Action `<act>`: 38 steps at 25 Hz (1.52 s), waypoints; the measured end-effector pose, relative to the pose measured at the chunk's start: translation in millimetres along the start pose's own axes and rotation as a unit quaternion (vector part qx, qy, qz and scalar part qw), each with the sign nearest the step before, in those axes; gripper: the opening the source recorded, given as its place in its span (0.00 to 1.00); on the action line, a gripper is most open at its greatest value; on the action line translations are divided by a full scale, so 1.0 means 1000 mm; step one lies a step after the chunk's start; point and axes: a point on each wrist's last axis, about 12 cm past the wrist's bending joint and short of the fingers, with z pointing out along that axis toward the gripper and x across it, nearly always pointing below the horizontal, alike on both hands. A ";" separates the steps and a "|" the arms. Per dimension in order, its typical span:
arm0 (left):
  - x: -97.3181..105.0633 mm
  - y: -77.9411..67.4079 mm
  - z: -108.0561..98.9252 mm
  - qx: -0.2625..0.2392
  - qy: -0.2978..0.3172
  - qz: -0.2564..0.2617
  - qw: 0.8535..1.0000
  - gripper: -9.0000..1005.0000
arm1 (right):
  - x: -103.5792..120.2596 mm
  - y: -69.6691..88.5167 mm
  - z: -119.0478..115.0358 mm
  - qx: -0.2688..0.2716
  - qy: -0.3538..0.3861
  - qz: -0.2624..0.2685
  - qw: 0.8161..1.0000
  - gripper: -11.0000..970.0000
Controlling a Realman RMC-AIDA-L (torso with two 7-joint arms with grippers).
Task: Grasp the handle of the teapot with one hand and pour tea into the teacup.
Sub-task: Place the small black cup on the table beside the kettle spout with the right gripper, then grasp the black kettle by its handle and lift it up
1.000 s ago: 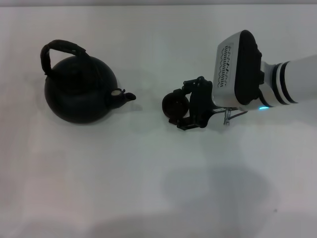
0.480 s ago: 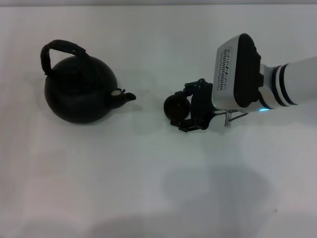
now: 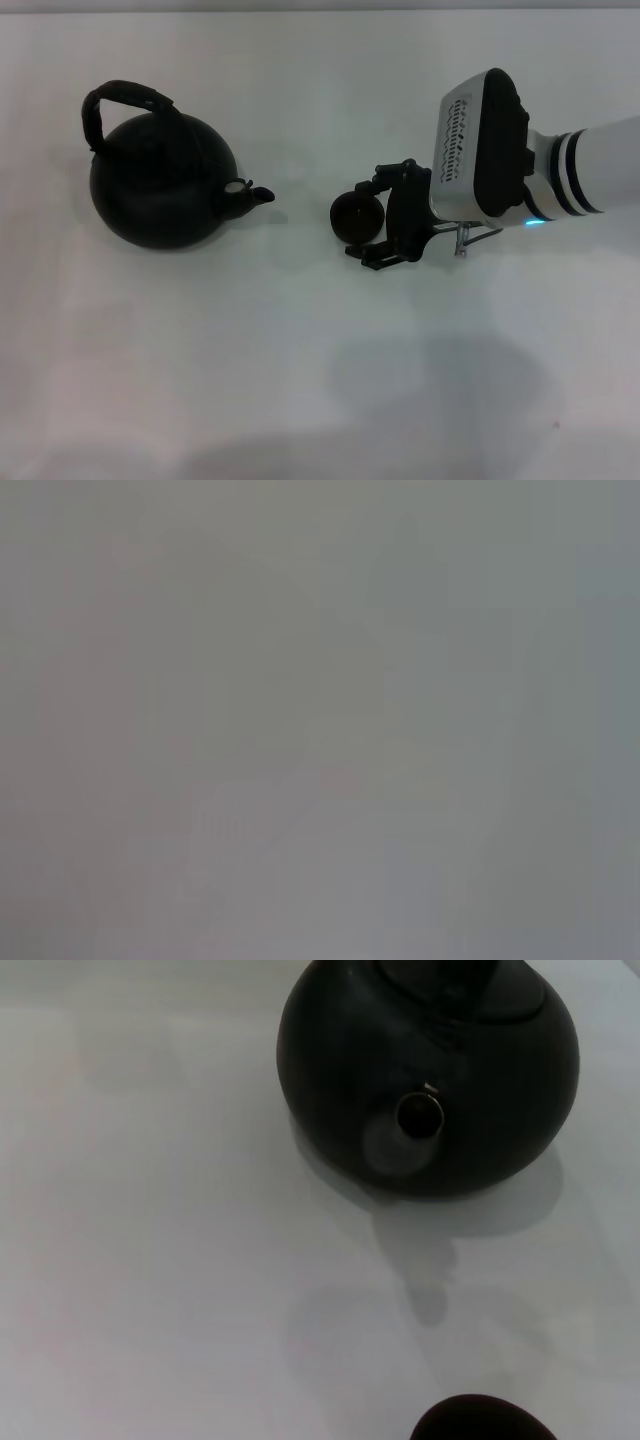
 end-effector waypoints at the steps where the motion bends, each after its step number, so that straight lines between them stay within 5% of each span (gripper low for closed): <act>1: 0.000 0.000 0.000 0.000 0.000 0.000 1.000 0.89 | 0.000 0.000 0.000 -0.001 0.000 0.000 1.000 0.86; 19: 0.002 -0.008 -0.006 0.043 0.006 0.012 0.999 0.89 | 0.000 -0.026 -0.039 0.035 -0.051 0.046 0.997 0.88; 29: -0.001 -0.012 -0.008 0.065 -0.010 0.014 0.998 0.89 | 0.004 -0.025 -0.058 0.035 -0.072 0.050 0.996 0.88; 38: 0.001 -0.028 -0.007 0.142 0.003 0.028 0.989 0.89 | 0.007 -0.028 -0.092 0.083 -0.113 0.066 0.988 0.88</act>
